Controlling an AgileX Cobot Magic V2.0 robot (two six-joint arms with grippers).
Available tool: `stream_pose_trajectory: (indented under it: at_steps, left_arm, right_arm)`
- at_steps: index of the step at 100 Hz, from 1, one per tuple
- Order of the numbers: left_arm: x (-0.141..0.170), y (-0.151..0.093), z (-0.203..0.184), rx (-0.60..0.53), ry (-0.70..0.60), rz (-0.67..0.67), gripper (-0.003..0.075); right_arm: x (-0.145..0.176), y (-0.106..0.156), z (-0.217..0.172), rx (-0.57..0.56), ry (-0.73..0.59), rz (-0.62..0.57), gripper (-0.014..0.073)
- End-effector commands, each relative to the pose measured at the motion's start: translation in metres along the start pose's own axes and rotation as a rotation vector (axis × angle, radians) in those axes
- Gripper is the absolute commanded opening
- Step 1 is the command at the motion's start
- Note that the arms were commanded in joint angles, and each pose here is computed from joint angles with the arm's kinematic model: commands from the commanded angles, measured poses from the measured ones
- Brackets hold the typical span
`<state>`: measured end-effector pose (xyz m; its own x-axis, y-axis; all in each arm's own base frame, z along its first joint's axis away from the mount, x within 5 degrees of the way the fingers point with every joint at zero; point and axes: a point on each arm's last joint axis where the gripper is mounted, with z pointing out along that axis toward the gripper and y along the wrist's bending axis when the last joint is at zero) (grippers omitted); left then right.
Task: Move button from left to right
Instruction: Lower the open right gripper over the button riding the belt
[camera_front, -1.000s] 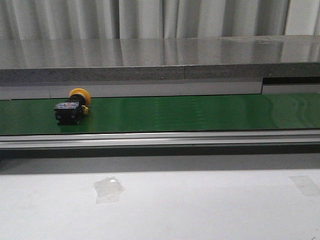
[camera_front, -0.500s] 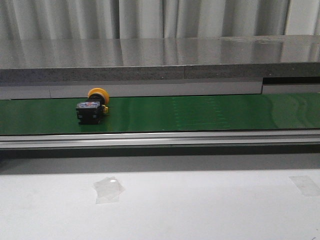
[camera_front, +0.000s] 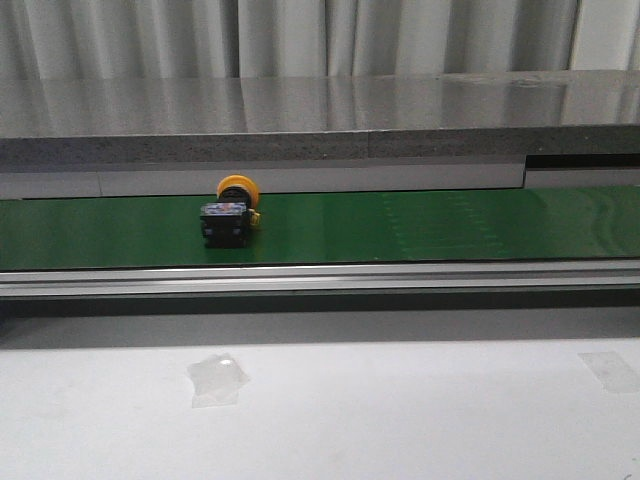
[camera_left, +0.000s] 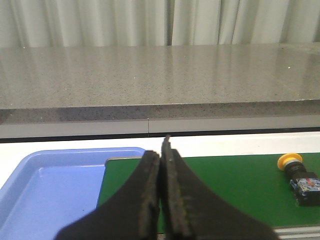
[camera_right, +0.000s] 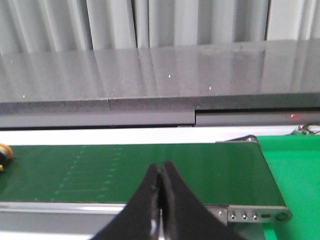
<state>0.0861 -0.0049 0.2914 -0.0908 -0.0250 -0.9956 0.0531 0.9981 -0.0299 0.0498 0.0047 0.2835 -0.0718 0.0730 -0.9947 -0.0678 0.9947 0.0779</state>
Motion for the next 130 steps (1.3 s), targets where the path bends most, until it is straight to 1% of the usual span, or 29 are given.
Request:
stream_pose_trajectory:
  at_steps: [1,20,31,39,52,64,83,90,97,104,116,121,126,130]
  left_arm:
    - [-0.016,0.000,-0.001,0.002,-0.103,-0.012,-0.0020]
    - [-0.016,0.000,-0.001,0.002,-0.103,-0.012,-0.0020]
    - [-0.016,0.000,-0.001,0.002,-0.103,-0.012,-0.0020]
    - [-0.016,0.000,-0.001,0.002,-0.103,-0.012,-0.0020]
    - [-0.016,0.000,-0.001,0.002,-0.103,-0.012,-0.0020]
    - [-0.016,0.000,-0.001,0.002,-0.103,-0.012,-0.0020]
    - [-0.016,0.000,-0.001,0.002,-0.103,-0.012,-0.0020]
    - [-0.016,0.000,-0.001,0.002,-0.103,-0.012,-0.0020]
    - [-0.016,0.000,-0.001,0.002,-0.103,-0.012,-0.0020]
    - [-0.016,0.000,-0.001,0.002,-0.103,-0.012,-0.0020]
    - [-0.016,0.000,-0.001,0.002,-0.103,-0.012,-0.0020]
    - [-0.016,0.000,-0.001,0.002,-0.103,-0.012,-0.0020]
    - [-0.016,0.000,-0.001,0.002,-0.103,-0.012,-0.0020]
    - [-0.016,0.000,-0.001,0.002,-0.103,-0.012,-0.0020]
  right_arm:
    - [-0.029,0.003,0.008,-0.003,0.034,0.005,-0.0068]
    - [-0.059,0.006,0.034,-0.004,0.241,0.017,-0.0068]
    - [-0.068,0.007,0.056,-0.001,0.369,0.021,-0.0068]
    - [-0.072,0.007,0.072,-0.003,0.433,0.031,-0.0068]
    - [-0.068,0.009,0.095,-0.014,0.508,0.074,-0.0068]
    - [-0.060,0.010,0.107,-0.023,0.567,0.111,-0.0068]
    - [-0.049,0.010,0.118,-0.024,0.660,0.129,-0.0065]
    - [-0.046,0.010,0.119,-0.025,0.689,0.128,-0.0050]
    - [-0.044,0.011,0.118,-0.028,0.713,0.121,0.0022]
    - [-0.043,0.011,0.117,-0.038,0.729,0.097,0.0148]
    - [-0.042,0.011,0.116,-0.045,0.745,0.084,0.0446]
    - [-0.042,0.011,0.116,-0.046,0.744,0.088,0.0538]
    - [-0.043,0.012,0.116,-0.053,0.743,0.103,0.0596]
    - [-0.043,0.013,0.116,-0.057,0.739,0.112,0.0615]
